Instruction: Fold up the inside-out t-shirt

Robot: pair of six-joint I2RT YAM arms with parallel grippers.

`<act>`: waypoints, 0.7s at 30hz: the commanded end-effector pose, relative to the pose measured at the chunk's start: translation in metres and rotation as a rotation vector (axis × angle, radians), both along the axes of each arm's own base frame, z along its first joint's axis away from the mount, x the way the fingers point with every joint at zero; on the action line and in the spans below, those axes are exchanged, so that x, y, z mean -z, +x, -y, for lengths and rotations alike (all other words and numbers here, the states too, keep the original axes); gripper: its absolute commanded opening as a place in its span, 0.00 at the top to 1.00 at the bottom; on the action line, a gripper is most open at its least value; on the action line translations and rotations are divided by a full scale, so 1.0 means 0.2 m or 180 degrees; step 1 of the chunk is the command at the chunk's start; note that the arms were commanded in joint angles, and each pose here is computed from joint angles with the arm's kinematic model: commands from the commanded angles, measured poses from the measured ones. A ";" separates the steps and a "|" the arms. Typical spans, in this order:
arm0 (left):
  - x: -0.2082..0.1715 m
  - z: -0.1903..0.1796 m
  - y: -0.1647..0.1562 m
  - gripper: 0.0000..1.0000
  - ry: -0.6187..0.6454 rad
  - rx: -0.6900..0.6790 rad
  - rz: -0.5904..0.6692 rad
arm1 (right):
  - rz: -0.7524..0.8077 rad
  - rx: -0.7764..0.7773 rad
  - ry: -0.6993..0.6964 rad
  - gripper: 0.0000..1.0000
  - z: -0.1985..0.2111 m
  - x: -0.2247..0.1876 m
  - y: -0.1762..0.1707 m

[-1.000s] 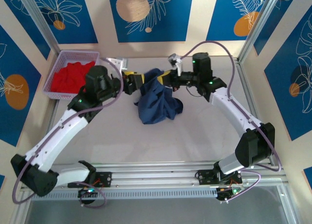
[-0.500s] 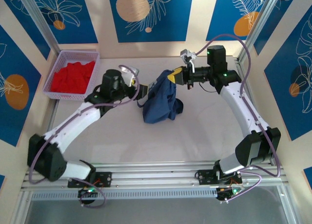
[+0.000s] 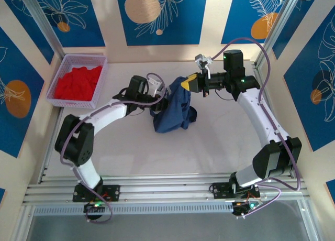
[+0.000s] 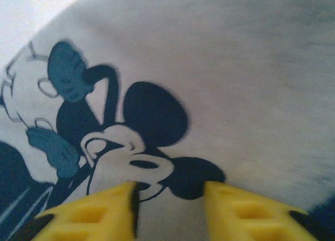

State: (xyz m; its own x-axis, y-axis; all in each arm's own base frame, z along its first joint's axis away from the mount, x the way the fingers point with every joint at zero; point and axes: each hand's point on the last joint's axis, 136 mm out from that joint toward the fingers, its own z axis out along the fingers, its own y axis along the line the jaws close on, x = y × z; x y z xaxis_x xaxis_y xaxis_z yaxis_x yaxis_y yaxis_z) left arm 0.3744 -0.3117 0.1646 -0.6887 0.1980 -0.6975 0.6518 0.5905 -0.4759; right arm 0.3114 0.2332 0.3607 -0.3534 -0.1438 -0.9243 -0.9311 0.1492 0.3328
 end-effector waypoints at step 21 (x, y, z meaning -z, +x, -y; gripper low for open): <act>-0.10 -0.66 0.09 0.81 0.0202 -0.1757 0.0007 | -0.2456 0.1482 -0.1680 0.90 0.06 1.21 -0.51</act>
State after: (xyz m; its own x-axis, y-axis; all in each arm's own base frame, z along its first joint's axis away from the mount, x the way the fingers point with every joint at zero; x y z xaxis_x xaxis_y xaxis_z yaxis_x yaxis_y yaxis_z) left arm 0.4187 -0.1695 0.2184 -0.5998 -0.1804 -0.7796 0.2520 0.8821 -0.3980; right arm 0.2074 0.2444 0.1450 -0.8759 -0.2575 -0.4079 -0.4776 0.5823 0.6579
